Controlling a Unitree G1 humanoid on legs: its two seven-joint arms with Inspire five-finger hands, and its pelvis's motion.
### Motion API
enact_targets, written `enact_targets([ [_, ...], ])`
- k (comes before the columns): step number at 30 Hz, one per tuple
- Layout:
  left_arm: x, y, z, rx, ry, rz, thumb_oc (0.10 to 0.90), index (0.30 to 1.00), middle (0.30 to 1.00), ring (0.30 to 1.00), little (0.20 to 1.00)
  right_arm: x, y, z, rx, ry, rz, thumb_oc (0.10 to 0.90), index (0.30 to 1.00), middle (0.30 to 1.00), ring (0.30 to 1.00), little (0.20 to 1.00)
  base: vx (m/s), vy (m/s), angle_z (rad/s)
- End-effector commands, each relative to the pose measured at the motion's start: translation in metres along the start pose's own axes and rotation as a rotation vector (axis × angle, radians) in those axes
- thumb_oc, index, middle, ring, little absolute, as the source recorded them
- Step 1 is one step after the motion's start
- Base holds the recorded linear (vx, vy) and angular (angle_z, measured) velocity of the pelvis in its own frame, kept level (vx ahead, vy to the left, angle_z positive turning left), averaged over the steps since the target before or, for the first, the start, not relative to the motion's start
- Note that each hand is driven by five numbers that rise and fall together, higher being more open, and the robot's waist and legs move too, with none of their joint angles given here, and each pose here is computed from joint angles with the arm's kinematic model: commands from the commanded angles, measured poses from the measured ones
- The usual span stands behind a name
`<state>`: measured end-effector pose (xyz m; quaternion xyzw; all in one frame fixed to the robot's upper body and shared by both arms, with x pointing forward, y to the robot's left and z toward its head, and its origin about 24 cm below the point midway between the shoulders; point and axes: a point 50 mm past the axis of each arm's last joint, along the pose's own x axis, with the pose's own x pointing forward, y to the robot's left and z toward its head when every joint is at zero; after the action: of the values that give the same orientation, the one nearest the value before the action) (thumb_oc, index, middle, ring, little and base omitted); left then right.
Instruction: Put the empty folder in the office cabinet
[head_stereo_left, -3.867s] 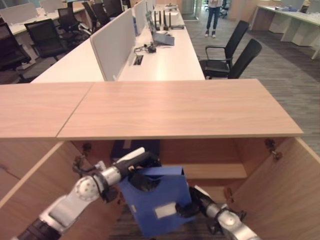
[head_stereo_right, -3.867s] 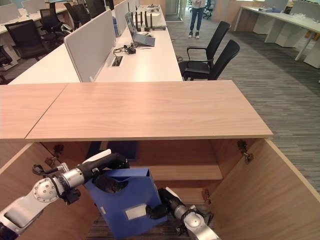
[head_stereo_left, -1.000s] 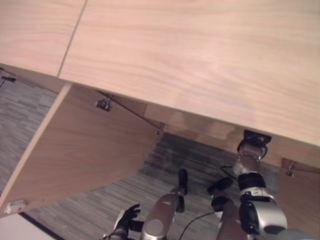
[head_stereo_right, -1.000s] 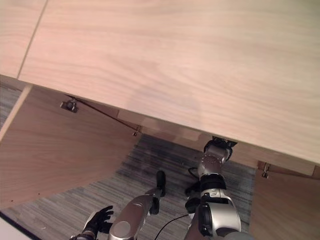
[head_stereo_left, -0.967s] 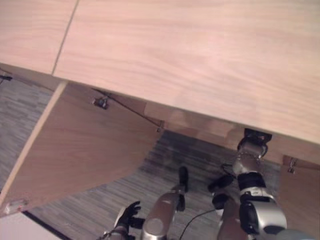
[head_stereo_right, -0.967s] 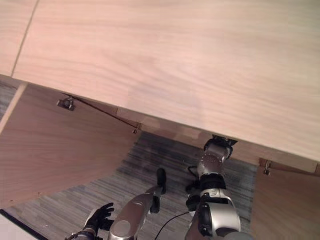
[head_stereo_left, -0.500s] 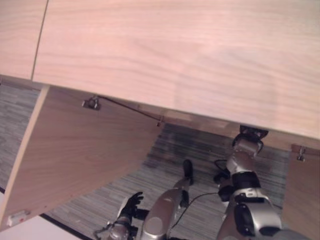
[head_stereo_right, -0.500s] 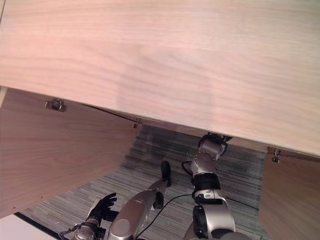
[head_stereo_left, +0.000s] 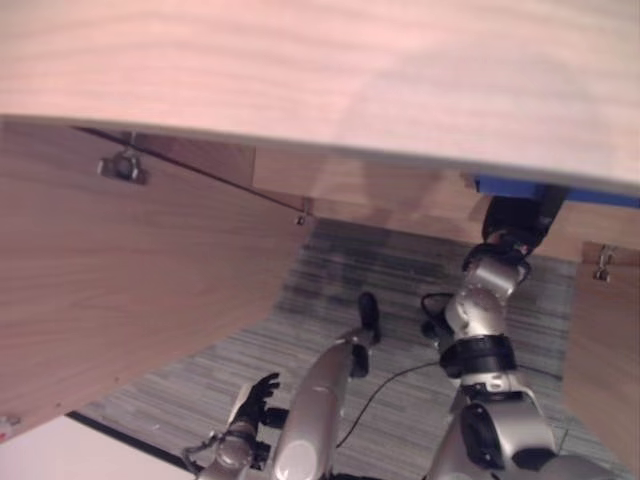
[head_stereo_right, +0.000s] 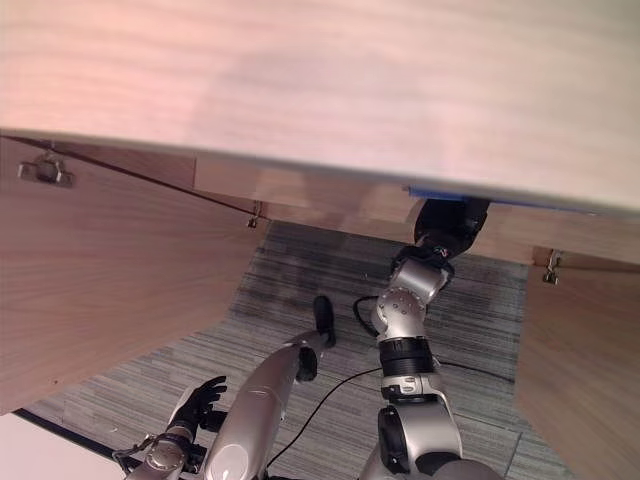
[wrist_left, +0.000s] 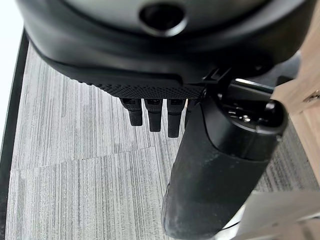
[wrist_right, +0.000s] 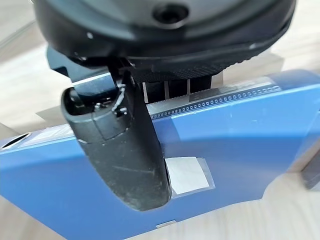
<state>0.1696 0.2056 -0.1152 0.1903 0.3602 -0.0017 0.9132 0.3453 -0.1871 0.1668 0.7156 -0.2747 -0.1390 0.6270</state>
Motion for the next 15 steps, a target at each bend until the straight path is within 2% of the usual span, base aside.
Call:
enact_targets([
  [1, -0.019, 0.029, -0.039, 0.085, 0.102, 0.07, 0.8, 0.9, 0.9, 0.9, 0.9, -0.005, 0.048, 0.007, 0.01, -0.049, 0.269, 0.4, 0.3, 0.3, 0.3, 0.3, -0.03, 0.034, 0.0],
  [10, -0.02, 0.035, -0.037, 0.099, 0.081, 0.082, 0.8, 0.9, 0.9, 0.9, 0.9, -0.009, 0.066, 0.009, -0.004, -0.048, 0.351, 0.4, 0.3, 0.3, 0.3, 0.3, -0.02, 0.018, -0.05],
  [15, -0.024, 0.04, -0.037, 0.112, 0.069, 0.09, 0.8, 0.9, 0.9, 0.9, 0.9, -0.007, 0.089, 0.012, -0.045, -0.058, 0.449, 0.4, 0.3, 0.3, 0.3, 0.3, -0.03, 0.01, -0.02],
])
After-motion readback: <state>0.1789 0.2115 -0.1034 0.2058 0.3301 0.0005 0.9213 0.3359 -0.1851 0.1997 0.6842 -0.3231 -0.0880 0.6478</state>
